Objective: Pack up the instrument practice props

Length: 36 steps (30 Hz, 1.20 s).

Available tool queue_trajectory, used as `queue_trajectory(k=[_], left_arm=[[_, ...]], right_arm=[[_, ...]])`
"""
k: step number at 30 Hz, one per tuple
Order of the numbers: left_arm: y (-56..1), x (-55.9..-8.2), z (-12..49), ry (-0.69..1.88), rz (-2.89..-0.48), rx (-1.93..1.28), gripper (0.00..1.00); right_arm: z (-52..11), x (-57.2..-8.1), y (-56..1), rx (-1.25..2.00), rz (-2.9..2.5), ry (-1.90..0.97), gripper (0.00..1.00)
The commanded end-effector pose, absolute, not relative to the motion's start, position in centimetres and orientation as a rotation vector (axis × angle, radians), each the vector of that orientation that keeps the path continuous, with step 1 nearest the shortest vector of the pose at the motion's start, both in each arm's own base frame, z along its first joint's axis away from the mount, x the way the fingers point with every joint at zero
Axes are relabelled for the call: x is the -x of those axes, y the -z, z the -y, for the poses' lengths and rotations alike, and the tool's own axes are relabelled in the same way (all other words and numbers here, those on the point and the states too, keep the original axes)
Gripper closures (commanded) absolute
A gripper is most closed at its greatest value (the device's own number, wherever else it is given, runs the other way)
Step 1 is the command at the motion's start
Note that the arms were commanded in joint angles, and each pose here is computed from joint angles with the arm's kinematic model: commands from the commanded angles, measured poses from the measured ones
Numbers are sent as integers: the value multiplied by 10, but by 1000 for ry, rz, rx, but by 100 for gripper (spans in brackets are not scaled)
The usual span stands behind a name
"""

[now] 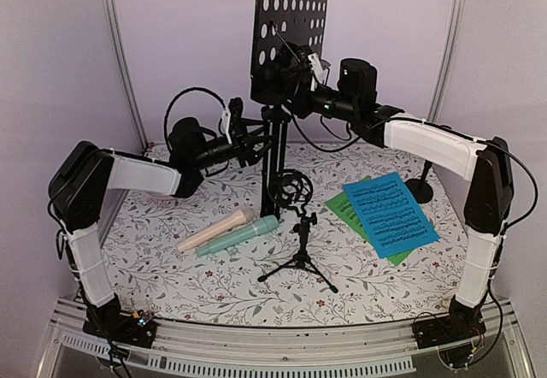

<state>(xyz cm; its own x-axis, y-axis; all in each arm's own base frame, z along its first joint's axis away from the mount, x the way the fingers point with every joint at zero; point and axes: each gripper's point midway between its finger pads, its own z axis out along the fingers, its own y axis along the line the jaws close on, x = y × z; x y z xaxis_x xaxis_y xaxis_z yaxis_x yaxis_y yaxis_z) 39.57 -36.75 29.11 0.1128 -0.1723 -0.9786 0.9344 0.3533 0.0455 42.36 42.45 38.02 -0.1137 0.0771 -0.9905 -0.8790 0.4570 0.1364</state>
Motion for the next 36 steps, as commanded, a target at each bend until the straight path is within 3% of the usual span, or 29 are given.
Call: queue_trajectory(k=[1,10,12,14,15,20,36], left_arm=[[-277,-396,374,948,-1164,-889,36],[-256,-396,375,971,-1204,-891,27],[-249,-399,373,953,-1230,-868,20],[-242,-402,368,914,-1259,-834,2],[-242,-405,364,881,-1270,-802,1],[-232,-412,359,788,-1304,-767,1],[-231,-394,394,878,-1249,-846,1]], right_arm=[[-430,-409,-339,800,-1609,-999,100],[-432,-408,-334,803,-1612,-1009,100],[-431,-408,-335,803,-1612,-1009,100],[-431,-408,-335,802,-1611,-1009,100],[-431,-408,-335,802,-1612,-1009,100],[-431,-407,-336,803,-1608,-1011,100],[-428,-411,-337,784,-1622,-987,100]])
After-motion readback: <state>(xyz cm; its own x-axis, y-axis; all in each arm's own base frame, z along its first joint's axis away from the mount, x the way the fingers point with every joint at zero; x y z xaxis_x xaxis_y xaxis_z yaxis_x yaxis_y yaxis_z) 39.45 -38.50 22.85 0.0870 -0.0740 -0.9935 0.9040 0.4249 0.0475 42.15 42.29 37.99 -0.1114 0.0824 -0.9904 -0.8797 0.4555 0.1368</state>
